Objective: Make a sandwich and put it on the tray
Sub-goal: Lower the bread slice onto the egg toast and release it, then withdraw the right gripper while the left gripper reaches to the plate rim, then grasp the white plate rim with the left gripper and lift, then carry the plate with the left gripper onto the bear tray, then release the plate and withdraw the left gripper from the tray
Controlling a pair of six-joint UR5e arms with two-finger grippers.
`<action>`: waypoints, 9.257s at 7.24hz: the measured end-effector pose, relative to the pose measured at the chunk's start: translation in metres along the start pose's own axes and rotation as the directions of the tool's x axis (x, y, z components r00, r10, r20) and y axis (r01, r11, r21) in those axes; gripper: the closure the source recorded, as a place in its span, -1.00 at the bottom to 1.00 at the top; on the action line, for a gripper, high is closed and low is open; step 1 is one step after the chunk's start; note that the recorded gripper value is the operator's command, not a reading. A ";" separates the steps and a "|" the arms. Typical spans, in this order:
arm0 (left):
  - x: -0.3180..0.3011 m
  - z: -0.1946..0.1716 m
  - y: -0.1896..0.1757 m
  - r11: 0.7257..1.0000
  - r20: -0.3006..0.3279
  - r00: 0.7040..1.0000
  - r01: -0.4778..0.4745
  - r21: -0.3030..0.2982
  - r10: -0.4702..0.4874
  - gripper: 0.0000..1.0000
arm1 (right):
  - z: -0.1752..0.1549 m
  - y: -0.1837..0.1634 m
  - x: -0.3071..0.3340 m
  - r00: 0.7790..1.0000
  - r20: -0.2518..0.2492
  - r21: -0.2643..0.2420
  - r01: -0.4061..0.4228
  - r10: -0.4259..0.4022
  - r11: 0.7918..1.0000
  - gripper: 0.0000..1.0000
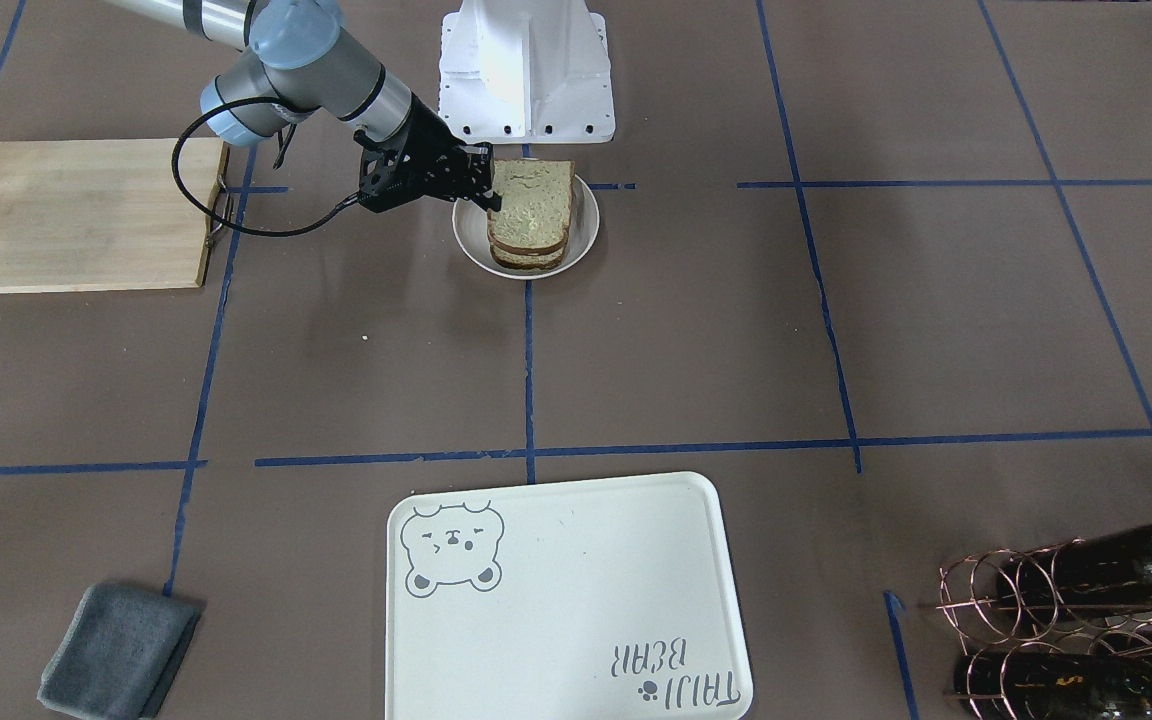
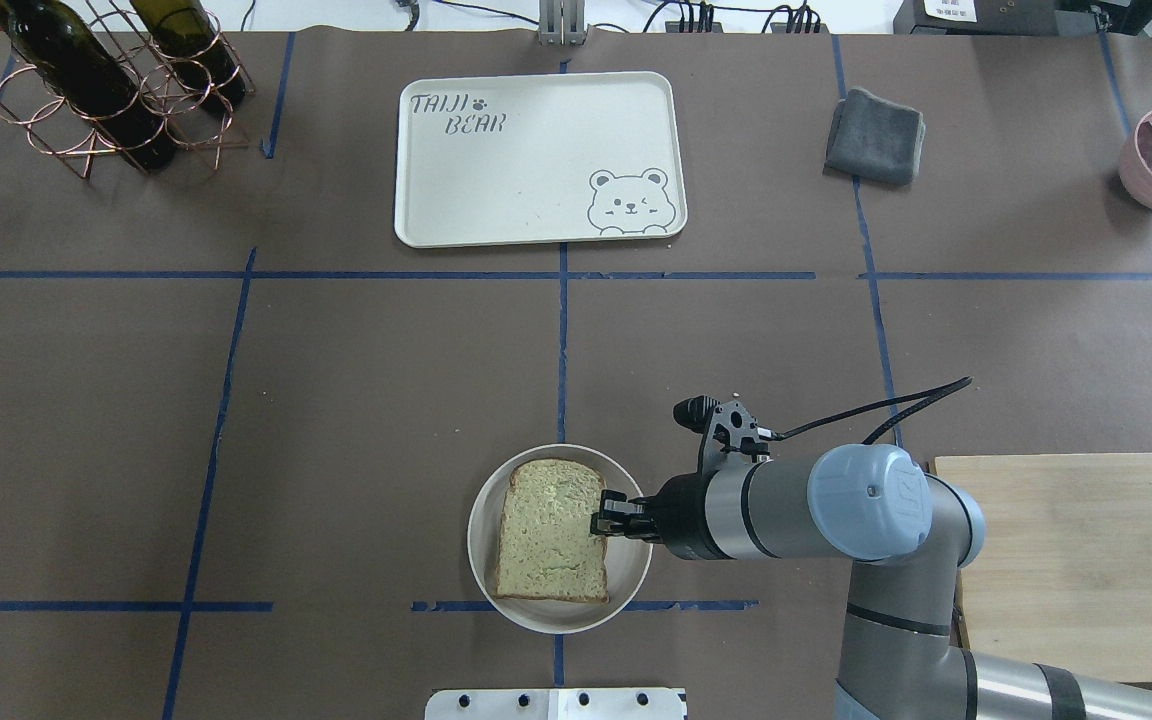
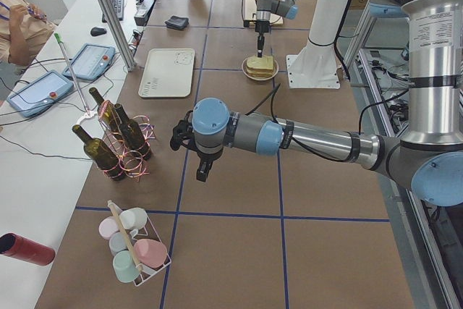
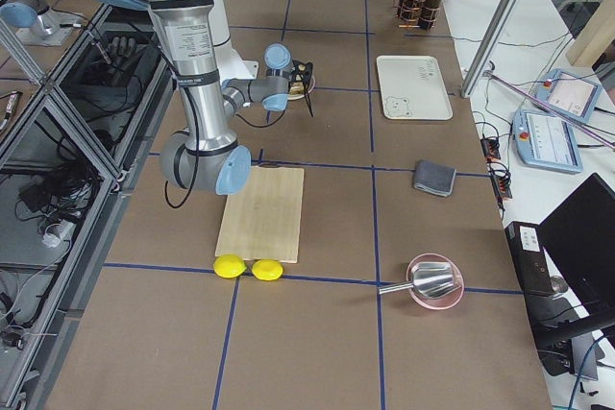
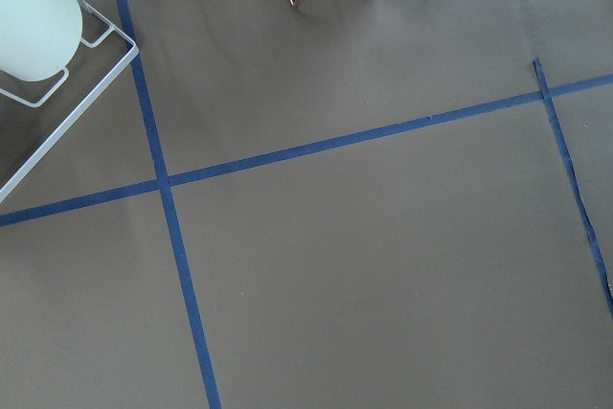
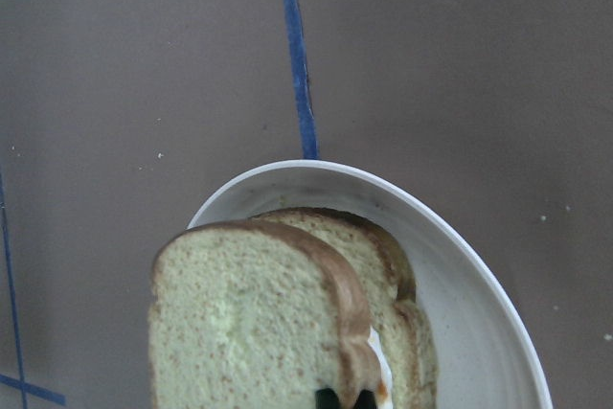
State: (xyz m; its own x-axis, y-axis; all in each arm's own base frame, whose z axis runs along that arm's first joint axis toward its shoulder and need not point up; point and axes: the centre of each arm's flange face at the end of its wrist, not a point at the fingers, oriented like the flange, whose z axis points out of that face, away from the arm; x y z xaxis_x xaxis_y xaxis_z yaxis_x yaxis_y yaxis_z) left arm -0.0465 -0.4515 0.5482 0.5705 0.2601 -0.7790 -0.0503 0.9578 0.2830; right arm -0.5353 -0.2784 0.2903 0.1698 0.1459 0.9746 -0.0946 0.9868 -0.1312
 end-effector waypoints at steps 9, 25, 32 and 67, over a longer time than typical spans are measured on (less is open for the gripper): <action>-0.001 0.001 -0.002 1.000 -0.002 1.000 -0.004 -0.001 0.004 -1.00 | -0.006 0.000 0.005 1.000 -0.003 0.000 0.001 -0.001 1.000 -0.68; 0.550 0.280 0.028 0.922 -0.216 0.896 0.378 -0.087 -0.388 -0.09 | -0.252 -0.170 0.158 0.989 -0.117 0.052 -0.087 0.093 0.995 -1.00; 0.590 0.317 0.057 0.926 -0.147 0.916 0.361 -0.107 -0.374 0.16 | -0.254 -0.169 0.160 0.989 -0.119 0.054 -0.087 0.093 0.995 -1.00; 0.517 0.321 -0.205 0.410 -0.309 0.411 0.909 0.069 -0.858 0.02 | -0.273 -0.167 0.181 0.982 -0.137 0.067 -0.123 0.132 0.990 -1.00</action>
State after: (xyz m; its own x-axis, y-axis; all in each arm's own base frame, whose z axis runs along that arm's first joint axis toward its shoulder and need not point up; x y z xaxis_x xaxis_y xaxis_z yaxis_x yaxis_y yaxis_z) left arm 0.5219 -0.5529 0.2674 0.0243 -0.6773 -0.7353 0.5546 0.6211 -0.5538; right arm -0.2212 -0.3980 0.4390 0.2887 0.2826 0.9147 -0.1804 0.9544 -0.2379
